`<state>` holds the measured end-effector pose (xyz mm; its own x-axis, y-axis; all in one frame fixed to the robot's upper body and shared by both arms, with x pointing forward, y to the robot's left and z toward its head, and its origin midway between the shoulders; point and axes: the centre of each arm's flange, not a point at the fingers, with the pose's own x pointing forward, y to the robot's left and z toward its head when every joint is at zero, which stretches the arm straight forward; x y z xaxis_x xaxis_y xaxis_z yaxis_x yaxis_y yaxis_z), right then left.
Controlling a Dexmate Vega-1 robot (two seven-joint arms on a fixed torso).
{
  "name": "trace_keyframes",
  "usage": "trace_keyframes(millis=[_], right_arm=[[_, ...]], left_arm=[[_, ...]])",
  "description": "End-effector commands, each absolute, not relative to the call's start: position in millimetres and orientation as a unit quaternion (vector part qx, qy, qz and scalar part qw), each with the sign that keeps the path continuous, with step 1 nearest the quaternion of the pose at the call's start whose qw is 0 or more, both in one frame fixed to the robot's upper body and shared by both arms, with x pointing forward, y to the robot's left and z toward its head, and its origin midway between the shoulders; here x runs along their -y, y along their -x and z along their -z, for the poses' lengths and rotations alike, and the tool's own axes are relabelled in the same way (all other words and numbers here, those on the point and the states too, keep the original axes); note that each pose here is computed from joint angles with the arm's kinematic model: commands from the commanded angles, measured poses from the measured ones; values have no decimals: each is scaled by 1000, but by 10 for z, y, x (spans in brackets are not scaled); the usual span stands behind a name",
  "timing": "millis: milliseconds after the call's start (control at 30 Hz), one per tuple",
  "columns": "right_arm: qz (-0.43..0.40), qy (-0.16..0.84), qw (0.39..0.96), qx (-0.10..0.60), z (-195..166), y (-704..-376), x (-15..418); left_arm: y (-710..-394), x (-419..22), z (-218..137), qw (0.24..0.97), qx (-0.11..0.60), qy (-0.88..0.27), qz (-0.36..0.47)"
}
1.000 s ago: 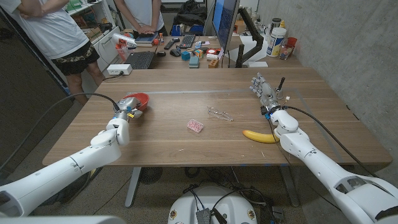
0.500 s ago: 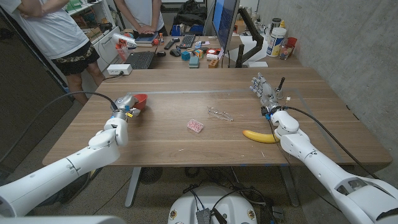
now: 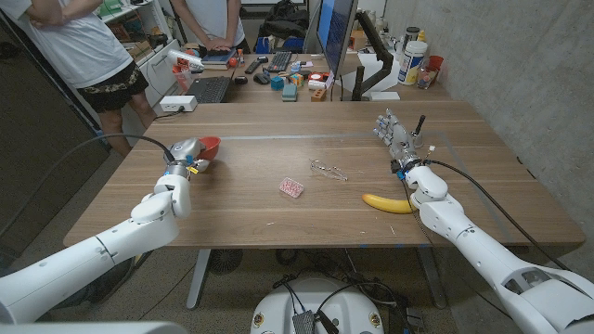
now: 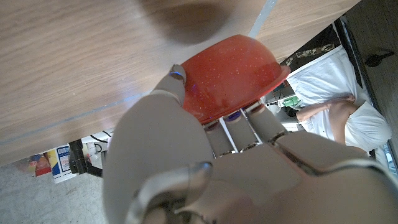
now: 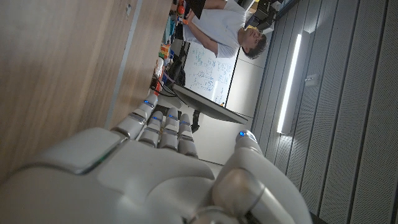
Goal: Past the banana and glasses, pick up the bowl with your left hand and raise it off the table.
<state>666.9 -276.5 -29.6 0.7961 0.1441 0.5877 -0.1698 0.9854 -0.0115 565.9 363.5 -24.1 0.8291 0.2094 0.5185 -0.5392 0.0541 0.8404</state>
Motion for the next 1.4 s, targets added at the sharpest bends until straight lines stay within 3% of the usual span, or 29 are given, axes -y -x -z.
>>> trace_keyframes(millis=[33,1400], right_arm=[[-80,-21,947,311,302,-6631,2808],[-78,-20,945,317,254,-6612,2762]], left_arm=[[-5566,-3592,116,718,153,-626,-264],[-5306,-3566,-257,739,230,-585,-243]])
